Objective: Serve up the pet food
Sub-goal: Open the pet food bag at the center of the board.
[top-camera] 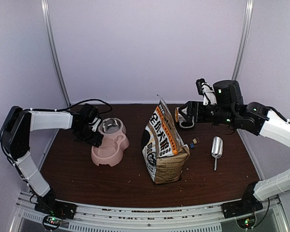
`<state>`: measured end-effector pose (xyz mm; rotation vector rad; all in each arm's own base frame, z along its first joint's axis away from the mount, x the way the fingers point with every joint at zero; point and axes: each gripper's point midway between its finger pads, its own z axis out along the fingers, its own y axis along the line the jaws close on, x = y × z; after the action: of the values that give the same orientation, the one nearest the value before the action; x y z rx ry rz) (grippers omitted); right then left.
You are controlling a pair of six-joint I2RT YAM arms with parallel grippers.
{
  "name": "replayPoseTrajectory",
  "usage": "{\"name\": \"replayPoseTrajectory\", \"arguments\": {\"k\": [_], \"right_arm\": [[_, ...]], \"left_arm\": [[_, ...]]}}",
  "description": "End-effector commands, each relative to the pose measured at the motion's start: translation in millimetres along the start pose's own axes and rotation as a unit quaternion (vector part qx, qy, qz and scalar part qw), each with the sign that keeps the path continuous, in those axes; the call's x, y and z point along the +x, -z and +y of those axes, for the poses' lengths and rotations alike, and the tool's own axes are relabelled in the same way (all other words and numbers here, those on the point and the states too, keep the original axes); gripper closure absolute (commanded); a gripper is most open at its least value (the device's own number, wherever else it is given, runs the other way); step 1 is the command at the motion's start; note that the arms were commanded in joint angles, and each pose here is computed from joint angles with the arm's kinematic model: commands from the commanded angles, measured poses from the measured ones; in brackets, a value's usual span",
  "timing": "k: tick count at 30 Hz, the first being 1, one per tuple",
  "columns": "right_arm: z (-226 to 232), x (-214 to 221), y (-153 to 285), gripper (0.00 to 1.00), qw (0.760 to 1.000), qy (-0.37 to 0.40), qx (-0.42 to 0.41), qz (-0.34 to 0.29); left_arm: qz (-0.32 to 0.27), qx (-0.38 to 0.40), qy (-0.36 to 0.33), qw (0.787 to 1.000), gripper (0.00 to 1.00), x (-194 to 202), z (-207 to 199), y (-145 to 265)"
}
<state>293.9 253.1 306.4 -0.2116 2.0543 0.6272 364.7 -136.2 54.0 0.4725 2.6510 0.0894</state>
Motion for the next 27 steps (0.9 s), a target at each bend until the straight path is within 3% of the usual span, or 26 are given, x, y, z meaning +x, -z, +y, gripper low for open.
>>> {"name": "replayPoseTrajectory", "arguments": {"k": [1,7,13,18,24,27], "right_arm": [[8,-13,10,0.24,1.000,0.013,-0.016,-0.004],[32,-13,16,0.33,0.997,0.069,-0.033,0.027],[44,4,22,0.30,0.991,0.114,0.000,0.074],[46,18,25,0.34,0.990,0.103,0.012,0.091],[56,-7,21,0.46,0.994,0.088,0.020,0.060],[56,-20,13,0.51,0.994,0.090,0.045,0.046]], "left_arm": [[-0.049,0.001,0.022,0.999,0.16,-22,6,23],[-0.122,0.000,0.057,0.991,0.07,-44,18,86],[-0.217,0.041,0.050,0.974,0.03,-88,15,186],[-0.321,0.154,-0.013,0.935,0.04,-120,-44,265],[-0.358,0.324,-0.041,0.875,0.15,-147,-112,310],[-0.357,0.337,-0.068,0.869,0.16,-153,-121,312]]}}
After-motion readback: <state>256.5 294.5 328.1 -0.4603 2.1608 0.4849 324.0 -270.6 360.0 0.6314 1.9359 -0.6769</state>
